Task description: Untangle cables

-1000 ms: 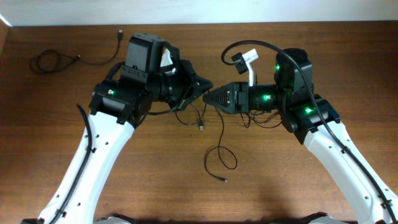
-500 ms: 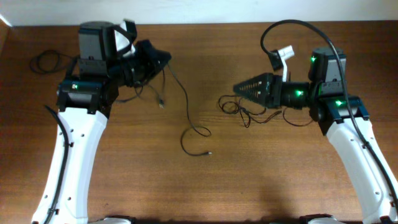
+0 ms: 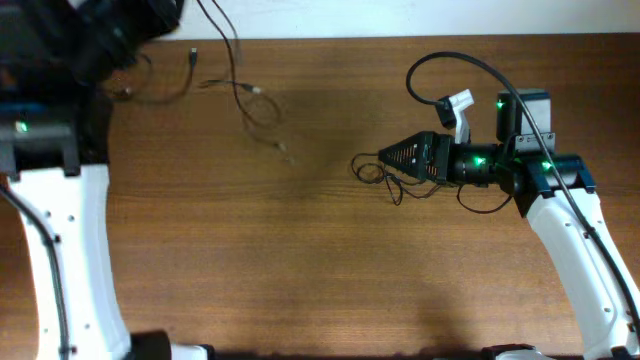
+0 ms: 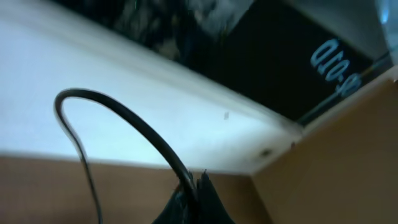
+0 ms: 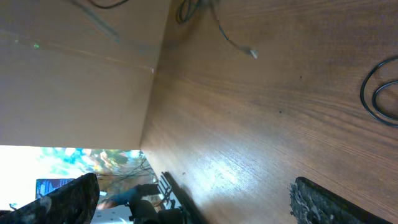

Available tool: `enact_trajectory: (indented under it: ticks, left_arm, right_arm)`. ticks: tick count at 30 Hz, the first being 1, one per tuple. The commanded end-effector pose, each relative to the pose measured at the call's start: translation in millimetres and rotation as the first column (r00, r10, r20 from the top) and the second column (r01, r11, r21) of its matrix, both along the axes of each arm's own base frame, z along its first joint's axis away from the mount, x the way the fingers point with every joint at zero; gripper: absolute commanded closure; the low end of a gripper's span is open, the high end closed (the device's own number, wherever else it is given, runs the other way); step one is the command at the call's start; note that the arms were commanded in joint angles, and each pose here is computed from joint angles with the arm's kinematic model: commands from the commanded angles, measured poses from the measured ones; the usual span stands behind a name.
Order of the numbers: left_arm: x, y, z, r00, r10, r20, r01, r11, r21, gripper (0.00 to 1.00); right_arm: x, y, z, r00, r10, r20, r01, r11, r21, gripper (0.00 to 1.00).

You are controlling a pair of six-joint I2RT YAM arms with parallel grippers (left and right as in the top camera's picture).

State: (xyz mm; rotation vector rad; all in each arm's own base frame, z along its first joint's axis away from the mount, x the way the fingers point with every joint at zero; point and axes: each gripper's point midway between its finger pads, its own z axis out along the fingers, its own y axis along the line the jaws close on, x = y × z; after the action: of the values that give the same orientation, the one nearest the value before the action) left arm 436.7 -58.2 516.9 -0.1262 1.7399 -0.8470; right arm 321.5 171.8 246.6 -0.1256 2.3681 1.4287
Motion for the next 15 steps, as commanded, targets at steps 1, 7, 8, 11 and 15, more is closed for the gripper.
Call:
enact_trajectory:
  ticks: [1, 7, 8, 11, 15]
  left_arm:
    - [34.7, 21.5, 7.9, 0.998, 0.032, 0.055, -0.033, 0.999, 0.026, 1.0]
    - [92.0, 69.3, -23.5, 0.991, 0.099, 0.085, -0.108, 0.988, 0.109, 0.99]
    - [99.3, 77.8, -30.1, 0.99, 0.112, 0.081, -0.121, 0.986, 0.111, 0.99]
    - [124.4, 100.6, -54.6, 0.988, 0.142, 0.068, -0.149, 0.983, 0.109, 1.0]
    - [153.9, 115.8, -84.8, 0.986, 0.152, 0.064, -0.158, 0.981, 0.108, 1.0]
  right_arm:
    - [-1.3, -2.7, 0.8, 1.0, -0.005, 0.015, 0.005, 1.0, -0.018, 0.01]
    - [-5.6, -3.0, -2.5, 1.0, 0.006, 0.004, -0.006, 1.0, -0.028, 0.02]
    - [-5.6, -3.0, -2.6, 1.0, 0.006, 0.005, -0.006, 1.0, -0.028, 0.02]
    - [-4.3, -3.8, -3.4, 1.0, 0.0, 0.008, 0.0, 0.999, -0.035, 0.02]
    - [0.1, -8.0, -8.3, 1.0, -0.027, 0.012, 0.028, 0.997, -0.071, 0.02]
